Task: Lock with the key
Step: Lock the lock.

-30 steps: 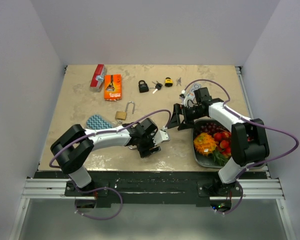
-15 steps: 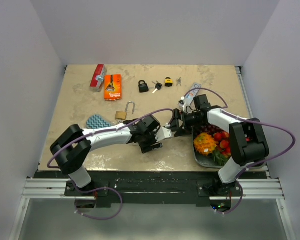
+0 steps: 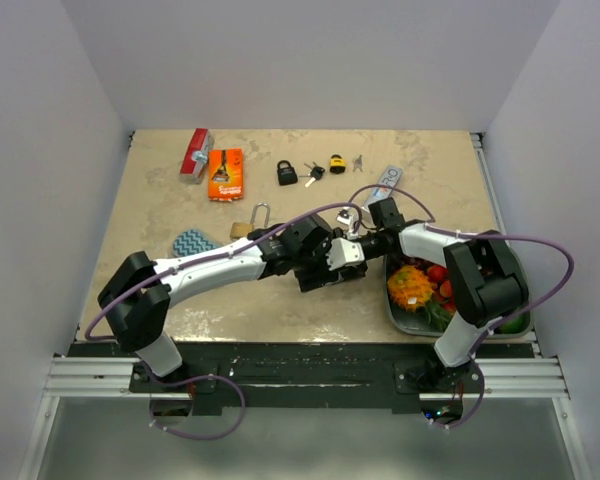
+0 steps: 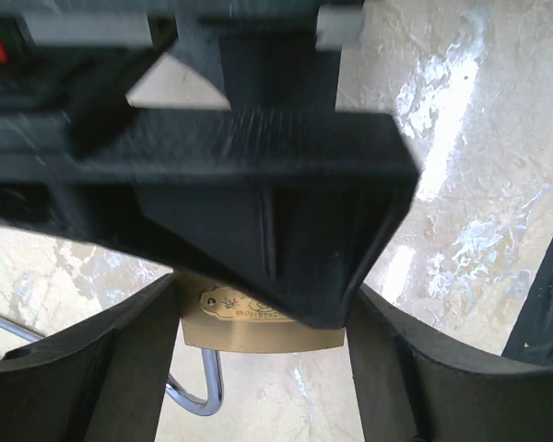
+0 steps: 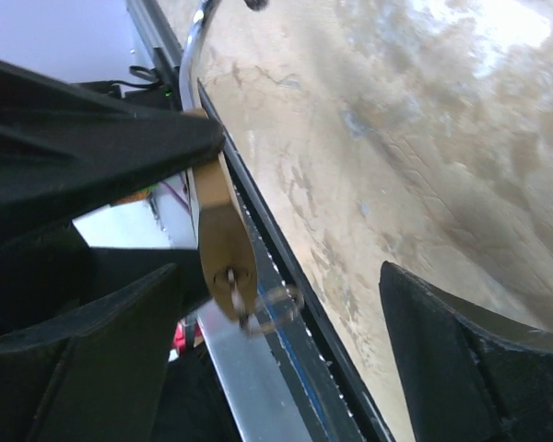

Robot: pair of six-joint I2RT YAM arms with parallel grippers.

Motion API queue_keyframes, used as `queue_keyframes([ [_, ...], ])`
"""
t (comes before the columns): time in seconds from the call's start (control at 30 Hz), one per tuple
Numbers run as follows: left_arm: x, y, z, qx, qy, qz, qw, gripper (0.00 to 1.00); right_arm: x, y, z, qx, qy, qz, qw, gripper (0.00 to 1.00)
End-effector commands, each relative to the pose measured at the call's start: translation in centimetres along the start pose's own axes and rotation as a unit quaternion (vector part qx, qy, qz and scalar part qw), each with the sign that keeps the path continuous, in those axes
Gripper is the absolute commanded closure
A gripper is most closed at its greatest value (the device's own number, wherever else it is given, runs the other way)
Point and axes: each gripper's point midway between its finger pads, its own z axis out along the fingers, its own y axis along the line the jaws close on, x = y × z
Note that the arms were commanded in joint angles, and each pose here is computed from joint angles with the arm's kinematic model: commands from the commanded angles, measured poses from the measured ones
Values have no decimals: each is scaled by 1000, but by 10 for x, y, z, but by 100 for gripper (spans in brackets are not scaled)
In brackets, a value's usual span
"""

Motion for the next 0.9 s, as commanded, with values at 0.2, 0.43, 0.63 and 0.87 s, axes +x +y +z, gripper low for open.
queue_keyframes([
  [0.2, -66, 13, -37, -19, -109, 14, 994, 100, -9, 29, 5, -68, -13, -15, 997, 36],
  [0.43, -70, 14, -42, -24, -120, 8, 992, 100, -9, 42, 6, -103, -3, -4, 995, 51],
  [0.63, -73, 13, -46, -25, -130, 2, 991, 100, -5, 51, 8, -112, 6, -9, 994, 53],
  [0.87, -66, 11, -44, -28, -124, -2, 992, 100, -2, 59, 4, -124, 10, -10, 992, 73],
])
